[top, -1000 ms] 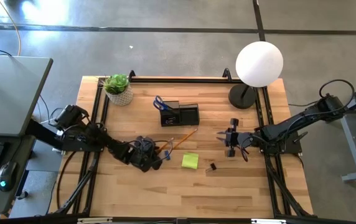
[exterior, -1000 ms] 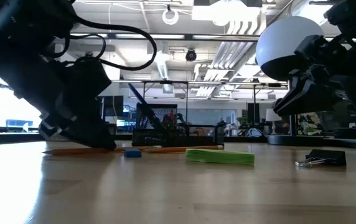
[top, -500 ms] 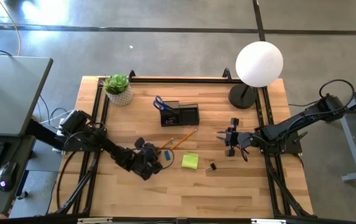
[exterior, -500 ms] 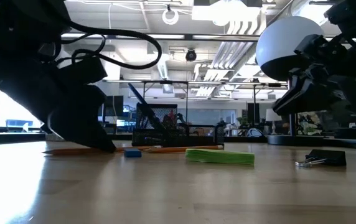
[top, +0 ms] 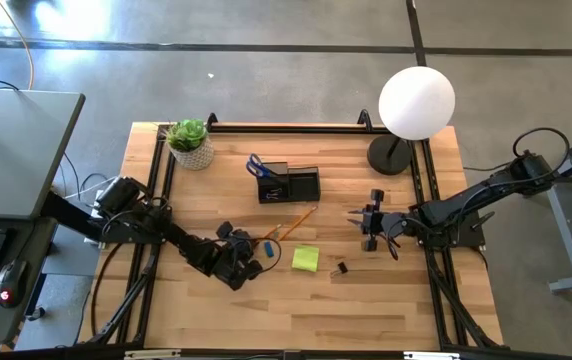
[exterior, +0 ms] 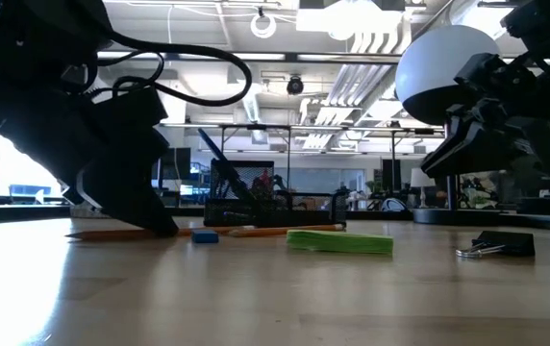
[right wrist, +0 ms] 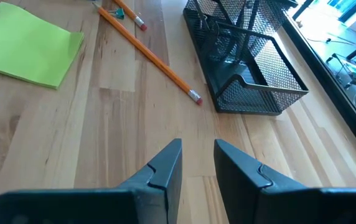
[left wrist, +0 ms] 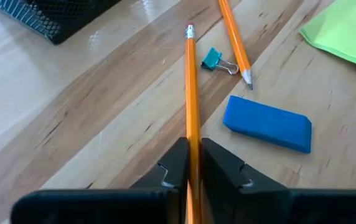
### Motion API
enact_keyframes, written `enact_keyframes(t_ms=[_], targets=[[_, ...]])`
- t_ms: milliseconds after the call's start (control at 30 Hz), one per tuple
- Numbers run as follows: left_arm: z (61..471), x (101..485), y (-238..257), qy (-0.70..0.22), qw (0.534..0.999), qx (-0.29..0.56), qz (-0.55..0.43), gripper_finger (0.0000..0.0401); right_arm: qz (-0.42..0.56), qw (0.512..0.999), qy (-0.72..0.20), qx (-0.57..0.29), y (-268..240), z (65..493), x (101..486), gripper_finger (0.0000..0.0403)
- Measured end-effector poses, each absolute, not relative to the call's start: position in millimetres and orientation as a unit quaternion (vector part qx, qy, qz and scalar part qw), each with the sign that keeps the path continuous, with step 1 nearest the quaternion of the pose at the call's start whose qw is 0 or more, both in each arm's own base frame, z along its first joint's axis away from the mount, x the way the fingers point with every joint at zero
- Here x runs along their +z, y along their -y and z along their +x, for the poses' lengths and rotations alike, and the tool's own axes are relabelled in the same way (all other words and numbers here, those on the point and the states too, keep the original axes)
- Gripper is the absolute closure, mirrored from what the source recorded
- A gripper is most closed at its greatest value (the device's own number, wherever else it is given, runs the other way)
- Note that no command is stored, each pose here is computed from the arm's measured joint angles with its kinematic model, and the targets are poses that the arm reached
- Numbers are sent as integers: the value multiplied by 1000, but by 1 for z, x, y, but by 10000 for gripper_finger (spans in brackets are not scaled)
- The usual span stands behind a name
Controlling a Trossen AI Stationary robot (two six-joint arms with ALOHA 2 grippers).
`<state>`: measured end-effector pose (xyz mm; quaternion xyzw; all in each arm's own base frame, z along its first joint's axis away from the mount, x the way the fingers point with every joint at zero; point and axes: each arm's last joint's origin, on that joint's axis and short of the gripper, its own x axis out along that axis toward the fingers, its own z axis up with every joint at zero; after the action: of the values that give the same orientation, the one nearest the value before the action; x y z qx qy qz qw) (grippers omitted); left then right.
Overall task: Pick and place office supplies into organizer
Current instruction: Put the orange pencil into the black desk organizer
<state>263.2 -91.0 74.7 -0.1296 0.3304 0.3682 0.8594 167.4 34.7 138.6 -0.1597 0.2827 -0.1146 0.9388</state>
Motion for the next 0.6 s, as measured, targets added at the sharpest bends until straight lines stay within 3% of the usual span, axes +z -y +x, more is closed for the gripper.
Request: enact_keyframes(t_ms=[600], targets=[[273, 116, 86, -234, 877, 400, -126, 396, -151, 945, -268, -114, -35, 169, 141, 316]])
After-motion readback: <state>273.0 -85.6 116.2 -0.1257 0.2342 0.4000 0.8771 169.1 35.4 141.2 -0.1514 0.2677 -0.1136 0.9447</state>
